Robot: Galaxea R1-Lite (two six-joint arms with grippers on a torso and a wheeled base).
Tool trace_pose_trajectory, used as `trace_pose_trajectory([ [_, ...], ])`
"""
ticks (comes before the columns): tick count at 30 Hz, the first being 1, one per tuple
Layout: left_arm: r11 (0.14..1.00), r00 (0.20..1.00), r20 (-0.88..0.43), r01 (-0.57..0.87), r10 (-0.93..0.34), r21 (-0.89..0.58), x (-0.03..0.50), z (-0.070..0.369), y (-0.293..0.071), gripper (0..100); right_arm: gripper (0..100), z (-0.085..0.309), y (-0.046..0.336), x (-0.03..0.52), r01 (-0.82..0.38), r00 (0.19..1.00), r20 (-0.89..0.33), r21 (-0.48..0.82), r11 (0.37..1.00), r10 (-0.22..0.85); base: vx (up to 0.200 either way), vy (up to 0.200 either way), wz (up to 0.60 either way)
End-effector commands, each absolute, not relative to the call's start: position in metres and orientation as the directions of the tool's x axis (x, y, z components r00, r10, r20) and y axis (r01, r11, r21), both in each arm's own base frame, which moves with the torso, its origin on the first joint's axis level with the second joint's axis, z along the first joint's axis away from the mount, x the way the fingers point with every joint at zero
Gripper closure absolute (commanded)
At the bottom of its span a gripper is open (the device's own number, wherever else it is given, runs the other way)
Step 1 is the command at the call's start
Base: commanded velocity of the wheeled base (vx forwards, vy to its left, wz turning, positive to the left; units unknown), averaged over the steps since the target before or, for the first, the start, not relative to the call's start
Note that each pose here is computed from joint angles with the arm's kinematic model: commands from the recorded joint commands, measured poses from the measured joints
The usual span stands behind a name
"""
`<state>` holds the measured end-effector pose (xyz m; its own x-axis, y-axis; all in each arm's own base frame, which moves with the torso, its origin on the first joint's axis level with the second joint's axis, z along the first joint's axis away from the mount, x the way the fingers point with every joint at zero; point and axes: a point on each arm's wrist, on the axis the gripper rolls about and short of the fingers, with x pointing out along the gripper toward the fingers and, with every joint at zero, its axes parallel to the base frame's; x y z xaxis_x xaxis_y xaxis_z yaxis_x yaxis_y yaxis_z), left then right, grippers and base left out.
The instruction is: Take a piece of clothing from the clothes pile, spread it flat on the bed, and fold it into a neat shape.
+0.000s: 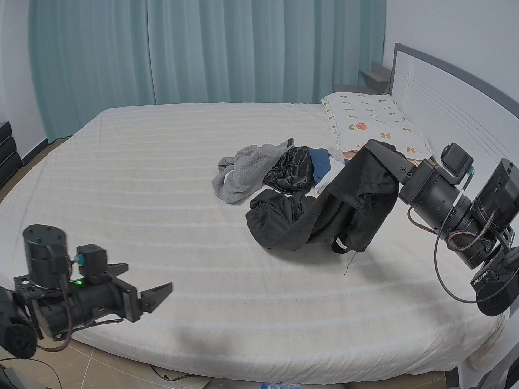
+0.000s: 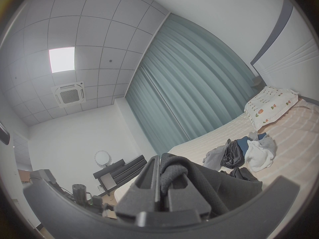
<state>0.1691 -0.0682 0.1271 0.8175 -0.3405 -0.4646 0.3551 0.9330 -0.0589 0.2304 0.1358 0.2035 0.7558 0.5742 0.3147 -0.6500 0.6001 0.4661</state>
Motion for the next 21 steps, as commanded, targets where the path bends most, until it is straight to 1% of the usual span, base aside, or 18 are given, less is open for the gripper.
trace_pose_trajectory([
  [1,0.877,0.709,-0.517,0.412,-0.480,-0.248,0.222,0.082,-0.171,0,100,0.220,0.138,0.226,-0.670,0.740,0.345,0.451,0.590,0.578,0.000,0.000,0.00],
  [2,0.871,0.708,-0.509,0.415,-0.490,-0.262,0.224,0.083,-0.177,0,100,0.221,0.138,0.226,-0.673,0.738,0.350,0.449,0.588,0.577,0.000,0.000,0.00],
  [4,0.843,0.703,-0.466,0.426,-0.537,-0.329,0.225,0.089,-0.204,0,100,0.234,0.136,0.224,-0.691,0.722,0.395,0.429,0.582,0.567,0.000,0.000,0.00],
  [5,0.840,0.706,-0.457,0.425,-0.540,-0.336,0.225,0.090,-0.208,0,100,0.236,0.136,0.223,-0.694,0.720,0.401,0.427,0.580,0.566,0.000,0.000,0.00],
  [6,0.831,0.719,-0.424,0.420,-0.550,-0.365,0.224,0.095,-0.222,0,100,0.238,0.136,0.221,-0.695,0.719,0.398,0.428,0.578,0.570,0.000,0.000,0.00],
  [8,0.830,0.737,-0.397,0.411,-0.546,-0.378,0.228,0.097,-0.235,0,100,0.236,0.140,0.218,-0.695,0.718,0.373,0.433,0.574,0.588,0.000,0.000,0.00],
  [10,0.852,0.787,-0.363,0.369,-0.498,-0.371,0.245,0.094,-0.250,0,100,0.235,0.144,0.215,-0.703,0.710,0.363,0.428,0.569,0.604,0.000,0.000,0.00],
  [13,0.875,0.827,-0.342,0.322,-0.446,-0.363,0.262,0.088,-0.262,0,100,0.235,0.144,0.213,-0.707,0.706,0.366,0.423,0.567,0.607,0.000,0.000,0.00],
  [15,0.881,0.838,-0.335,0.308,-0.431,-0.360,0.271,0.083,-0.268,0,100,0.236,0.144,0.212,-0.708,0.705,0.366,0.423,0.566,0.608,0.000,0.000,0.00],
  [19,0.886,0.872,-0.288,0.280,-0.396,-0.370,0.293,0.079,-0.275,0,100,0.235,0.145,0.212,-0.709,0.704,0.362,0.424,0.564,0.612,0.000,0.000,0.00],
  [21,0.890,0.880,-0.282,0.269,-0.382,-0.368,0.298,0.079,-0.273,0,100,0.235,0.145,0.211,-0.709,0.703,0.362,0.424,0.563,0.613,0.000,0.000,0.00],
])
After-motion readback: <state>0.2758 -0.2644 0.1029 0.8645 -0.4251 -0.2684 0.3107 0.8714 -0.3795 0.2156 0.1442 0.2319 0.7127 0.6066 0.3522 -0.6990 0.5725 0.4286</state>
